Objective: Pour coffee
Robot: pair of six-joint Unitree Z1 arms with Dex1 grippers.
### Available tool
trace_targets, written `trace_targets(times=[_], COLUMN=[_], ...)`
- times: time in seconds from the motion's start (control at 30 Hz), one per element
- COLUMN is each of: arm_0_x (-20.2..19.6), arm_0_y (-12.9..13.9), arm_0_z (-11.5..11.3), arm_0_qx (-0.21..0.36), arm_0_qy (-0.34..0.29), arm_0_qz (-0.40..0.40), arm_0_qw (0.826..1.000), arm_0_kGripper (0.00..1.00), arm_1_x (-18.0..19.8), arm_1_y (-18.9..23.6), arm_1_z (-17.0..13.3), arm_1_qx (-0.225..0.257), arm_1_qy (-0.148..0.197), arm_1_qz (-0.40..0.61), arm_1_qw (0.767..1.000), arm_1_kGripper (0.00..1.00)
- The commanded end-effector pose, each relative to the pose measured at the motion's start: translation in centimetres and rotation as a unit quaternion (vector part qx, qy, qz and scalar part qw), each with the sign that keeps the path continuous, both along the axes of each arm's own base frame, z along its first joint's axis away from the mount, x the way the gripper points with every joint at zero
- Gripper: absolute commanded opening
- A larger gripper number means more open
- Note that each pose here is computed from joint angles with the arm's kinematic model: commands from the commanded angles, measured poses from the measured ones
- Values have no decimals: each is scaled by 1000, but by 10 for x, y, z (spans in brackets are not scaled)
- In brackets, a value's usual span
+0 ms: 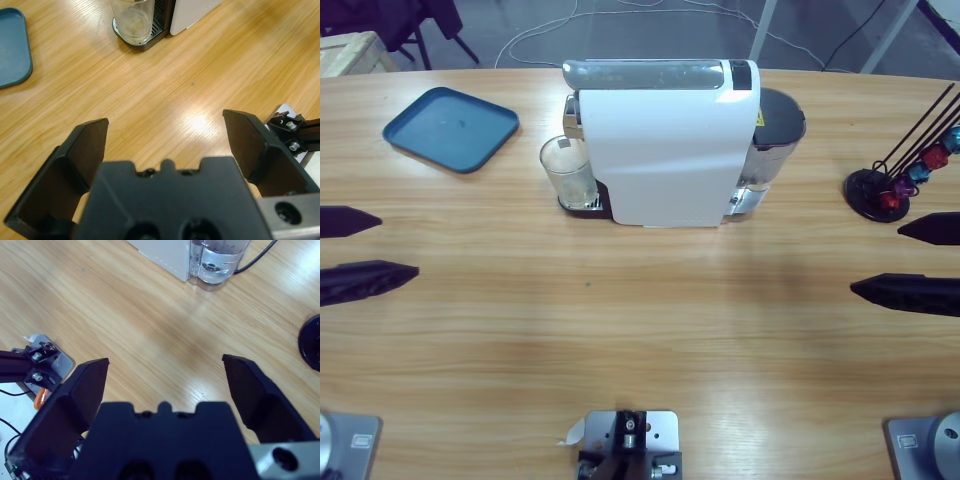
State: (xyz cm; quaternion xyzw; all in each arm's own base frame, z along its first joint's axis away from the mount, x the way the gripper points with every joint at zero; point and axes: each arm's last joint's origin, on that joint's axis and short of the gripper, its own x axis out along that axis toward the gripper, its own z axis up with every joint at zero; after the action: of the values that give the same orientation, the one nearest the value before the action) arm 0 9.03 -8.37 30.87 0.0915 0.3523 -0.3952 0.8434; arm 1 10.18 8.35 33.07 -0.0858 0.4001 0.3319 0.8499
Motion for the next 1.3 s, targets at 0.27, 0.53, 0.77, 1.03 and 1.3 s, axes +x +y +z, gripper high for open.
trace_targets(times=[0.27, 0.53, 0.77, 1.03, 1.3], arm_0_x=[-8, -6, -6, -2, -5], arm_0_y=[4, 3, 2, 0, 1], arm_0_z=[-10, -15, -15, -13, -12], arm_0_qx=[4, 9, 8, 11, 8], arm_0_qy=[14, 23, 22, 22, 17], arm_0_qz=[-8, -8, -8, -6, -10], arm_0_qw=[1000, 1000, 1000, 1000, 1000], arm_0_kGripper=[1000, 1000, 1000, 1000, 1000], arm_1_x=[4, 5, 5, 5, 5], arm_1_y=[3, 4, 5, 4, 4], arm_1_z=[-7, -7, -7, -7, -7], arm_1_qx=[-23, -25, -25, -25, -25], arm_1_qy=[14, 15, 16, 15, 17], arm_1_qz=[4, 4, 4, 4, 2], arm_1_qw=[1000, 1000, 1000, 1000, 1000], arm_1_kGripper=[1000, 1000, 1000, 1000, 1000])
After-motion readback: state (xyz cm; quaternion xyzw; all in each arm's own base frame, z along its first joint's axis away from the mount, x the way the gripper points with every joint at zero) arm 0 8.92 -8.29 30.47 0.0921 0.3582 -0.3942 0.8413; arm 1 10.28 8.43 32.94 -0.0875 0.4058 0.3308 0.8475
